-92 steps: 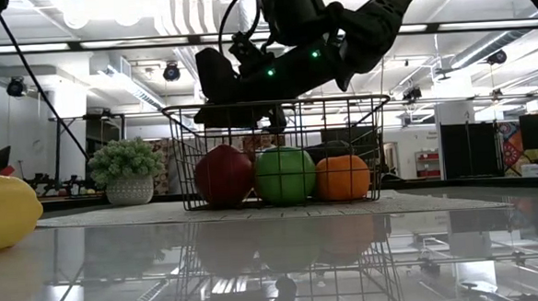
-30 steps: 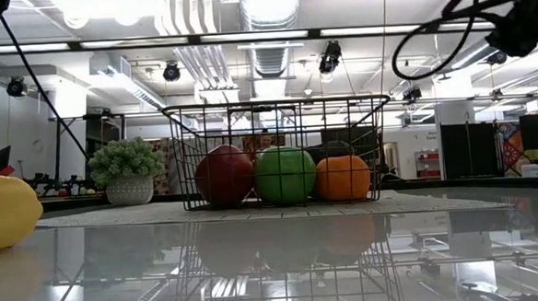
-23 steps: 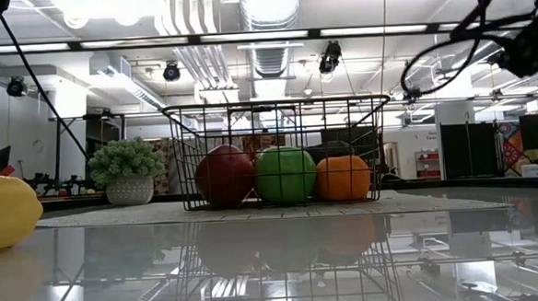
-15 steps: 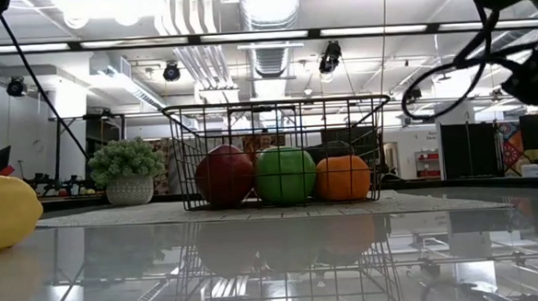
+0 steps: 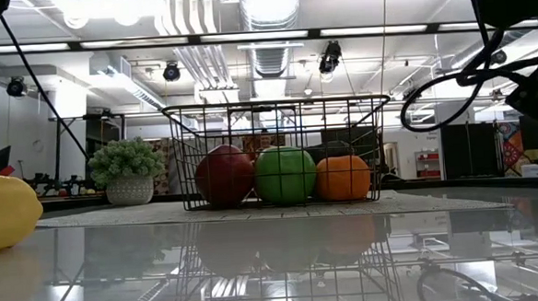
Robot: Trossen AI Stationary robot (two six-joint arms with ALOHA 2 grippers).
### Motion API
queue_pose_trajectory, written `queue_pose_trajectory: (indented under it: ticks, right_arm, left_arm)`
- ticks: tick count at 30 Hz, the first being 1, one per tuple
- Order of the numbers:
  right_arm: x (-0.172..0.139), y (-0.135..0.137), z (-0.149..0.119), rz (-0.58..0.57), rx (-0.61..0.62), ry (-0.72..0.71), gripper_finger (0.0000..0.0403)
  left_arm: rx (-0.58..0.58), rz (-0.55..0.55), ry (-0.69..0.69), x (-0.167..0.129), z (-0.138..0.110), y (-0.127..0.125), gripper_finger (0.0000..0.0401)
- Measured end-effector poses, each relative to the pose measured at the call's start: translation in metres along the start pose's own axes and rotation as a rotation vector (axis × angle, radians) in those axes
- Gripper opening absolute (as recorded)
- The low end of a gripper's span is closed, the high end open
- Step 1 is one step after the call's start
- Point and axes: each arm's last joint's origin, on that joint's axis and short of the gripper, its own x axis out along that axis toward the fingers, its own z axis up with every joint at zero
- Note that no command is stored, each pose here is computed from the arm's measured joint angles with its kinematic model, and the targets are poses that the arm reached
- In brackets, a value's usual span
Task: Build produce basket
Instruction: Put the sliced watermelon into the wire basket
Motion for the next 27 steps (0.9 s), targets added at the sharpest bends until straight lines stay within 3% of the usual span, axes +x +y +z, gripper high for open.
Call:
queue_pose_trajectory:
  ticks: [6,10,20,27]
  right_arm:
    - [-0.001,0.005,0.001,0.049,-0.031,-0.010,0.0120]
    - [-0.001,0.006,0.001,0.064,-0.047,-0.016,0.0092]
    - [-0.004,0.007,0.001,0.092,-0.087,-0.038,0.0083]
    - [-0.023,0.010,-0.005,0.270,-0.207,-0.119,0.0081]
  left_arm:
    - [0.000,0.000,0.000,0.000,0.000,0.000,0.0360]
    - [0.000,0.000,0.000,0.000,0.000,0.000,0.0360]
    - [0.000,0.000,0.000,0.000,0.000,0.000,0.0360]
    - [-0.001,0.000,0.000,0.000,0.000,0.000,0.0360]
